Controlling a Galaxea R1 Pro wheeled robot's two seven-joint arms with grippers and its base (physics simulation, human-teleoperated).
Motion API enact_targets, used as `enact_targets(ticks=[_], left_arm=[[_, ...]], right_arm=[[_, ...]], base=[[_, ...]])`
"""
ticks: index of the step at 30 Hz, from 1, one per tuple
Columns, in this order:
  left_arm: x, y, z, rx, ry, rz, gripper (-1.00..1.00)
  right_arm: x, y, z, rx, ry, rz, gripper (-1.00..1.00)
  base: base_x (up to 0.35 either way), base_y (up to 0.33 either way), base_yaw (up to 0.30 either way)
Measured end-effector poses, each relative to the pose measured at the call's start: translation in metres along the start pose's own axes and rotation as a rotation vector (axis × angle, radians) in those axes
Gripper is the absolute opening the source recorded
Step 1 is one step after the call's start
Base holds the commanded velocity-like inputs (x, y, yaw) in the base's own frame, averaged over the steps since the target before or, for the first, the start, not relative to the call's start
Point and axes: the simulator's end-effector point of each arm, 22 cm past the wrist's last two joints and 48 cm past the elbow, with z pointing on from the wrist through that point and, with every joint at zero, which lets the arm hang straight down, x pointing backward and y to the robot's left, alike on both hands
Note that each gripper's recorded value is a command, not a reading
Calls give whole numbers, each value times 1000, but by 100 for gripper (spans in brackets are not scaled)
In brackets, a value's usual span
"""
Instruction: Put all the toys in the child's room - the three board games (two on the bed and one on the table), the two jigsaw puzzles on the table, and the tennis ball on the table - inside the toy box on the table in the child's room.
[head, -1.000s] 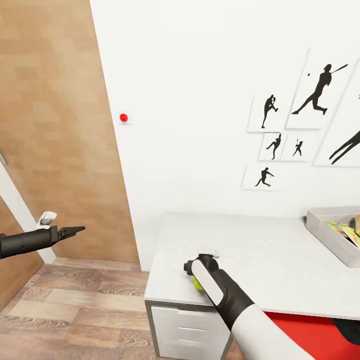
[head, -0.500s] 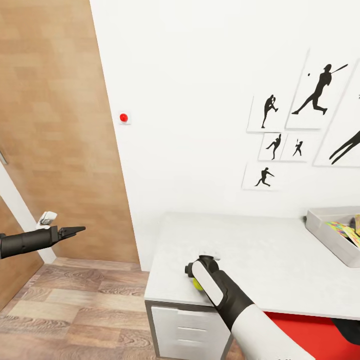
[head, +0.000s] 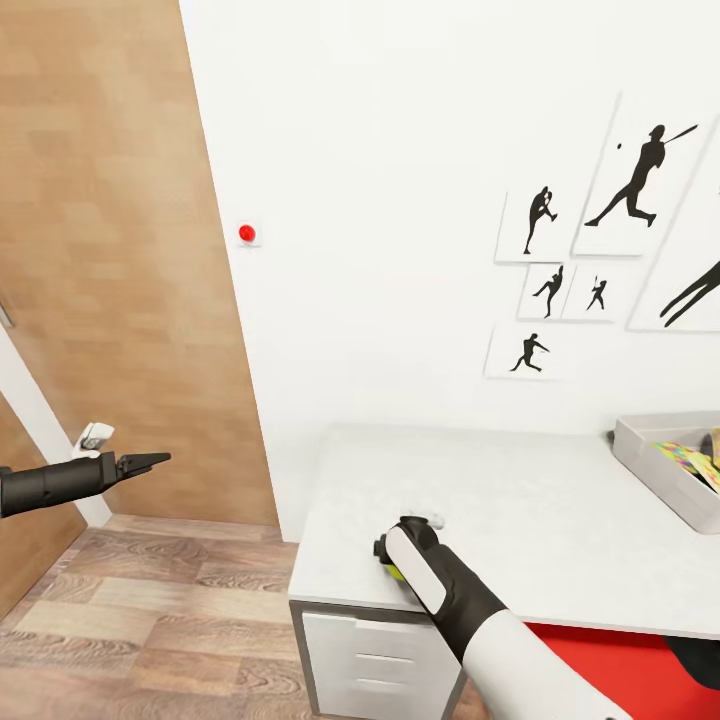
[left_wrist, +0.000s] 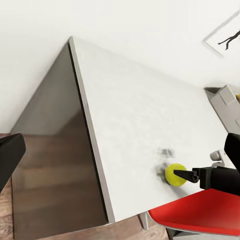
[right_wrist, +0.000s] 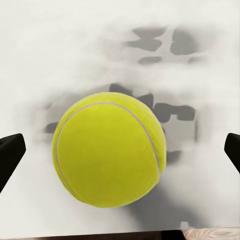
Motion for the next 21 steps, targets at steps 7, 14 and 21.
enact_targets(ticks=[7,14,21], left_arm=[[0,0,0,1,1,0,100],[3,3,4,1,1,0,100],[3,4,3,0,0,0,100]], right_arm=[[1,-1,0,1,2,2,100],[2,0,6,1,2,2,100],[2,0,6,0,2,2,100]], base=[[0,0,0],[0,0,0],[0,0,0]])
